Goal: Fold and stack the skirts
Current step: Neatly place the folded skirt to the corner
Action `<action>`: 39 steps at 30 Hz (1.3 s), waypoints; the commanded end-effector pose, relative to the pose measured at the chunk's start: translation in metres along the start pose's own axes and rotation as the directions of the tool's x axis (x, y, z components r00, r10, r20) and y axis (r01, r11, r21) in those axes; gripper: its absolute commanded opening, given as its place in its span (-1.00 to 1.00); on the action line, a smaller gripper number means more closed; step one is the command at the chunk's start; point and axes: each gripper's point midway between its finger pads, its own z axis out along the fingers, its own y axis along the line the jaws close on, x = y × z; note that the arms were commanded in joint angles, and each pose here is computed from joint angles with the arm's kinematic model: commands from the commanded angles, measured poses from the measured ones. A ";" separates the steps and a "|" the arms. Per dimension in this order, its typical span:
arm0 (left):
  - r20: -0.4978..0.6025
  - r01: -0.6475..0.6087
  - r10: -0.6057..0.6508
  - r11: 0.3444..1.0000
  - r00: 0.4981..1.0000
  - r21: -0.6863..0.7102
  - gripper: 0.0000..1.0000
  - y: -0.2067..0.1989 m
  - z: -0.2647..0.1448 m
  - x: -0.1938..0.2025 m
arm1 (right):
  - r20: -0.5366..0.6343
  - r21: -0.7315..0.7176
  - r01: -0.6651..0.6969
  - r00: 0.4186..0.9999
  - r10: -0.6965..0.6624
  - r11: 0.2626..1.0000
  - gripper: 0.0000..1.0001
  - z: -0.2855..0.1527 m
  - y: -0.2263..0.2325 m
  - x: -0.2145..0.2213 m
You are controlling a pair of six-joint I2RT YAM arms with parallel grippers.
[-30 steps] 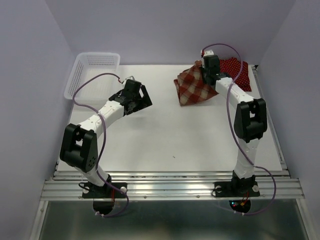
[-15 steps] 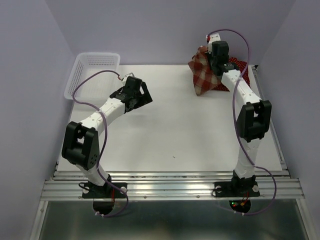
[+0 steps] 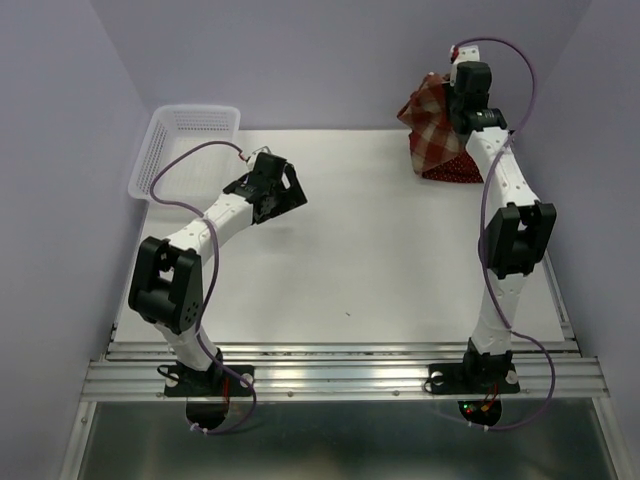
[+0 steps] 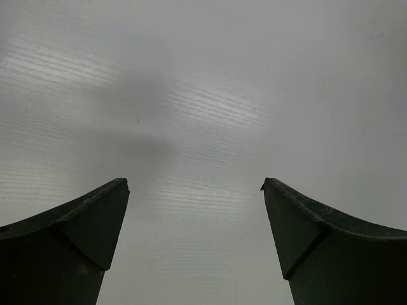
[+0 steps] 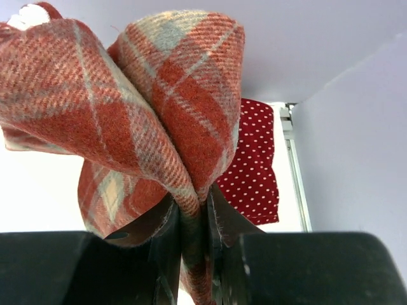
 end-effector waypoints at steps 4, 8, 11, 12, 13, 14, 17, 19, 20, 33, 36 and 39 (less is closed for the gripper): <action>0.017 0.014 -0.015 0.999 1.000 0.041 0.97 -0.021 0.008 -0.020 | 0.026 -0.047 -0.161 0.986 0.162 0.986 -0.99 0.048 -0.037 0.007; 0.001 0.012 -0.012 0.999 1.000 0.033 0.97 -0.023 0.015 -0.019 | -0.023 -0.073 -0.266 0.964 0.265 0.961 -0.98 0.083 -0.055 0.039; -0.009 0.008 -0.008 1.000 1.000 0.027 0.97 -0.026 0.020 -0.021 | -0.014 -0.061 -0.336 0.942 0.336 0.940 -0.91 0.103 -0.079 0.049; -0.007 0.009 -0.009 1.000 1.000 0.030 0.97 -0.028 0.020 -0.023 | -0.005 -0.050 -0.349 0.937 0.349 0.936 -0.87 0.115 -0.083 0.058; -0.006 0.009 -0.009 0.999 1.000 0.031 0.97 -0.029 0.021 -0.024 | -0.003 -0.037 -0.357 0.934 0.357 0.934 -0.87 0.122 -0.088 0.064; -0.008 0.008 -0.007 0.999 1.000 0.031 0.97 -0.031 0.022 -0.025 | -0.009 -0.039 -0.352 0.936 0.352 0.935 -0.82 0.133 -0.089 0.076; -0.021 0.000 0.001 1.000 1.000 0.026 0.97 -0.034 0.027 -0.026 | -0.025 0.013 -0.365 0.931 0.365 0.931 -0.46 0.149 -0.096 0.099; -0.042 -0.009 0.009 1.000 0.999 0.009 0.97 -0.032 0.032 -0.023 | -0.029 0.053 -0.380 0.924 0.382 0.924 0.02 0.151 -0.105 0.107; -0.034 -0.015 0.015 1.000 0.999 0.018 0.97 -0.037 0.030 -0.029 | -0.030 0.055 -0.384 0.922 0.386 0.922 0.76 0.151 -0.105 0.107; 0.133 -0.060 0.056 0.998 0.990 0.029 0.97 -0.043 -0.009 -0.083 | 0.017 -0.052 -0.503 0.863 0.504 0.863 1.00 0.033 -0.111 0.033; 0.297 -0.057 0.038 0.997 0.954 0.054 0.97 -0.046 -0.049 -0.131 | -0.024 -0.118 -0.572 0.819 0.574 0.812 1.00 -0.016 -0.094 0.042; 0.452 0.003 0.003 1.000 0.892 -0.012 0.97 -0.024 -0.076 -0.164 | 0.065 -0.081 -0.650 0.753 0.655 0.756 1.00 -0.071 -0.104 0.038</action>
